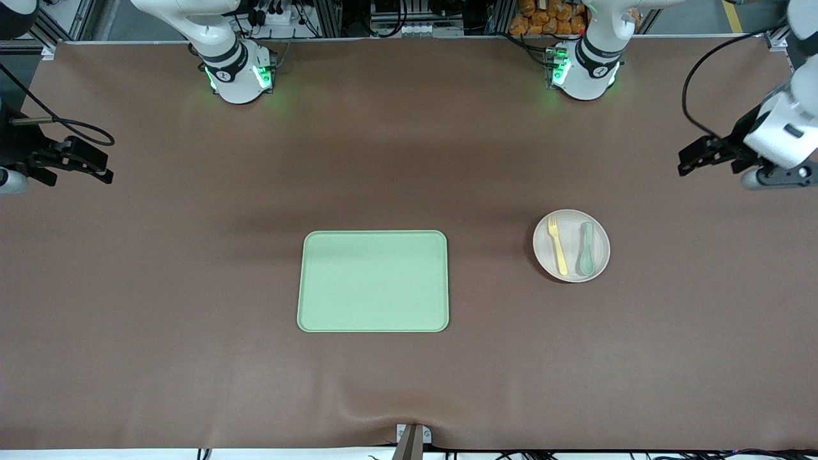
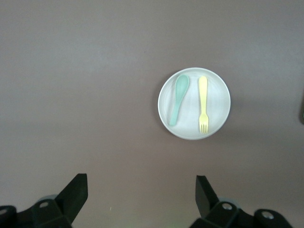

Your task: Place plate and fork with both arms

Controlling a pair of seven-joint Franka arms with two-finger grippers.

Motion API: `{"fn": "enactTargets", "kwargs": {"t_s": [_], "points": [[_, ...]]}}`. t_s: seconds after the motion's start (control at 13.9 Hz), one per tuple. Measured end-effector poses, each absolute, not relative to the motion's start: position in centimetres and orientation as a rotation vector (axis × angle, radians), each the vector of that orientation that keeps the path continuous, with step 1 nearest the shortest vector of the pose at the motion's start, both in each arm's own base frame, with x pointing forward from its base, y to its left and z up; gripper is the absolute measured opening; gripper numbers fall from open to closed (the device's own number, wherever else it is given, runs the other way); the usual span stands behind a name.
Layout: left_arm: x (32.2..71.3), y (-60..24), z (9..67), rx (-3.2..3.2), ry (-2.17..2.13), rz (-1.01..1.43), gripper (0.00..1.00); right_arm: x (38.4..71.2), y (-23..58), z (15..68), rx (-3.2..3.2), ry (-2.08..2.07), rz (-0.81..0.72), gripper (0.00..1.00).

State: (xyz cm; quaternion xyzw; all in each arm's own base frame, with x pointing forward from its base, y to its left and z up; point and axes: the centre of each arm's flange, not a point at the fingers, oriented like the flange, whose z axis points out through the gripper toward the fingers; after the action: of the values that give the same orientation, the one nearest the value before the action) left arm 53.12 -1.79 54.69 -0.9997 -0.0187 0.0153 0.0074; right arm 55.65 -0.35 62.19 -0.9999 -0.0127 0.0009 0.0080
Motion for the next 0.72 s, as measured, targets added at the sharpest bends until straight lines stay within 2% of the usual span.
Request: {"fn": "enactTargets", "kwargs": {"t_s": [0.72], "points": [[53.8,-0.9,35.0,-3.135,-0.077,-0.057,1.00,55.5,-0.3,62.1,-3.125,-0.040,0.020,1.00]]}}
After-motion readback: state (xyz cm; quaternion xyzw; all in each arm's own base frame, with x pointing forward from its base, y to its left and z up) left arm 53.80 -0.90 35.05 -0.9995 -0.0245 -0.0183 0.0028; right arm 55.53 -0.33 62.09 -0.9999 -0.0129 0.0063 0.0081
